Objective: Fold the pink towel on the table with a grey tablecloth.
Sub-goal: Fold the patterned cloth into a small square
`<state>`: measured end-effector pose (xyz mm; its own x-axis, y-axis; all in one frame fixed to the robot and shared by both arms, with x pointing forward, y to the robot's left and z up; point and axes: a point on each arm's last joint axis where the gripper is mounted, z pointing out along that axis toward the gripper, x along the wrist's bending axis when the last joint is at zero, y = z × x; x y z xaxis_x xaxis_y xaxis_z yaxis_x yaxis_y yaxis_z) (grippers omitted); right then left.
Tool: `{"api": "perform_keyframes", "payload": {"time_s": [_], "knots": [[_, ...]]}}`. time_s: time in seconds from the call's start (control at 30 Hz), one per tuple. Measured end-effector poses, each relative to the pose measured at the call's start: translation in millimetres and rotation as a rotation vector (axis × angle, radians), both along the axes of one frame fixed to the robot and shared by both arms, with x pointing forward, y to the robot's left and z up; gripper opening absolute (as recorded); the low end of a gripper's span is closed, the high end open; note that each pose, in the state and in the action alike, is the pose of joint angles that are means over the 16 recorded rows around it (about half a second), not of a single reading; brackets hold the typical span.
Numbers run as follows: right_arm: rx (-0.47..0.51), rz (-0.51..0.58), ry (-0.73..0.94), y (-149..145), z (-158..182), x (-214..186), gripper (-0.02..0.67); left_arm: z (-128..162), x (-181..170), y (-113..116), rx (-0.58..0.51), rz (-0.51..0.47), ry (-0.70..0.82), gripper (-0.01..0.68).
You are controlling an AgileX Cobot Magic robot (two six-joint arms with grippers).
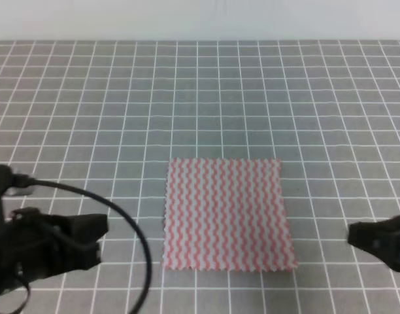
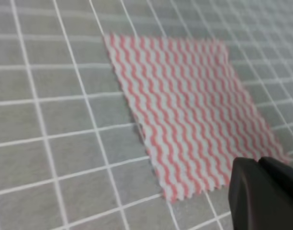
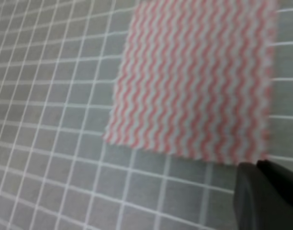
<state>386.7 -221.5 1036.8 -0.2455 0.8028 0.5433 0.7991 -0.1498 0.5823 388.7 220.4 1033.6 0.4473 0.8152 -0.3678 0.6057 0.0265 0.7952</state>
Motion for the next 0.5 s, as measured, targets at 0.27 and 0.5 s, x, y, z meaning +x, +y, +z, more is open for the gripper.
{"api": "perform_keyframes", "payload": {"time_s": [0.27, 0.5], "knots": [[-0.028, 0.063, 0.085, 32, -17, 19, -0.001, 1, 8, -23, 0.025, -0.084, -0.013, 0.000], [-0.070, 0.038, 0.190, 48, -46, 34, 0.005, 5, 11, -29, 0.035, -0.107, -0.039, 0.000]]}}
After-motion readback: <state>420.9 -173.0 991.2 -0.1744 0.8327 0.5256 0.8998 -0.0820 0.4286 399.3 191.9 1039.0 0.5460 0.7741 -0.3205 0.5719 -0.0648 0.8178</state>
